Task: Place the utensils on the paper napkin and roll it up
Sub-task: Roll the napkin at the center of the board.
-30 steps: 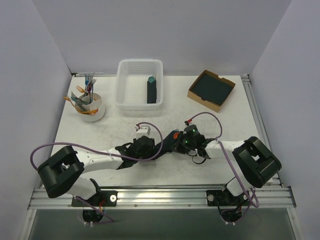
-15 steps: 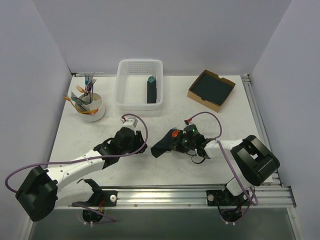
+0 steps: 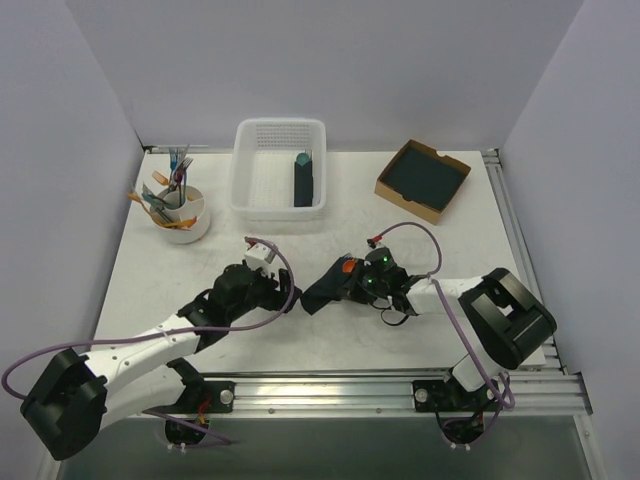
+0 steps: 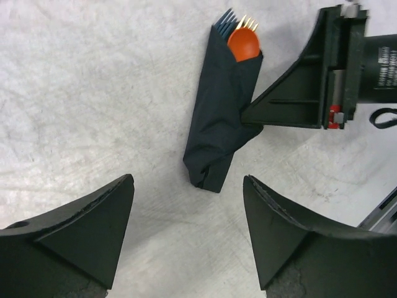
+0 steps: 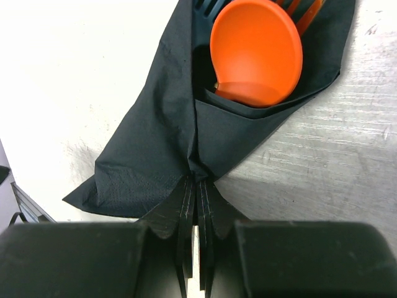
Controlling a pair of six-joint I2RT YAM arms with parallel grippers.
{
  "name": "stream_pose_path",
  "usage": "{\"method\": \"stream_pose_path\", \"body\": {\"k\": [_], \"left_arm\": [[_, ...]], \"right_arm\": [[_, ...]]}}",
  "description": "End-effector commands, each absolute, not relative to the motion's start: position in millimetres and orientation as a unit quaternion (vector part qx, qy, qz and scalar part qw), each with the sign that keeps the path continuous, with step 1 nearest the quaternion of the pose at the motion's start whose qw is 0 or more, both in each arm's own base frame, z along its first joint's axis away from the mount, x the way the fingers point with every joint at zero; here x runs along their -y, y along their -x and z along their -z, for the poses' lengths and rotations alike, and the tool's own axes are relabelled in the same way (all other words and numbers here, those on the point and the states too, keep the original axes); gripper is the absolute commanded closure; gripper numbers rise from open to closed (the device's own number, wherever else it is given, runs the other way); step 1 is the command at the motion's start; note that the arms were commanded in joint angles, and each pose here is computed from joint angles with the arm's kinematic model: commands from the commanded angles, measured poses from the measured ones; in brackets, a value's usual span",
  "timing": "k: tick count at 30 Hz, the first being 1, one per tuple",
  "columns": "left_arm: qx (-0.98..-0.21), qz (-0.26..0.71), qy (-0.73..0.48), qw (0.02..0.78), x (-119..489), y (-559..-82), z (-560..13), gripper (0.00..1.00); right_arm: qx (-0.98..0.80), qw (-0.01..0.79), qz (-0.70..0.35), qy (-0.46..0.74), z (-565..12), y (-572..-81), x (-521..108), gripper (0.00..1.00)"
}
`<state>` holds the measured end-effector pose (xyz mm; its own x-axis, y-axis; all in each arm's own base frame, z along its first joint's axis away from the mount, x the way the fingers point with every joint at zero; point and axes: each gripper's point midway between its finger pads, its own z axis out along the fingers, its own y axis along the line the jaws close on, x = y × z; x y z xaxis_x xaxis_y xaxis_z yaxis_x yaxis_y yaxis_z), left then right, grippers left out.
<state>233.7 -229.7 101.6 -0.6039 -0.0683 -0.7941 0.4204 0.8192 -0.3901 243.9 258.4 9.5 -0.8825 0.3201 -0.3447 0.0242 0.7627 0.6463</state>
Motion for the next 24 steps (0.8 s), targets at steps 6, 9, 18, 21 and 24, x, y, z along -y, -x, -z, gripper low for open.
{"method": "stream_pose_path", "body": {"k": [6,9,18,21,24], "left_arm": [[-0.739,0.340,-0.213,0.541,241,-216,-118,0.24],[-0.738,0.334,-0.229,0.539,248,-218,-116,0.25],[-0.743,0.304,-0.226,0.552,264,-239,-93,0.25],[-0.745,0.298,-0.218,0.556,268,-247,-88,0.27],[-0.747,0.287,-0.212,0.560,268,-254,-83,0.30]], "right_arm": [[-0.936,0.193,-0.277,-0.094,16,-232,-242,1.00],[-0.937,0.189,-0.279,-0.092,17,-231,-243,1.00],[-0.936,0.186,-0.287,-0.087,14,-233,-246,1.00],[-0.935,0.185,-0.289,-0.088,13,-233,-246,1.00],[-0.934,0.187,-0.292,-0.087,12,-233,-247,1.00]]}}
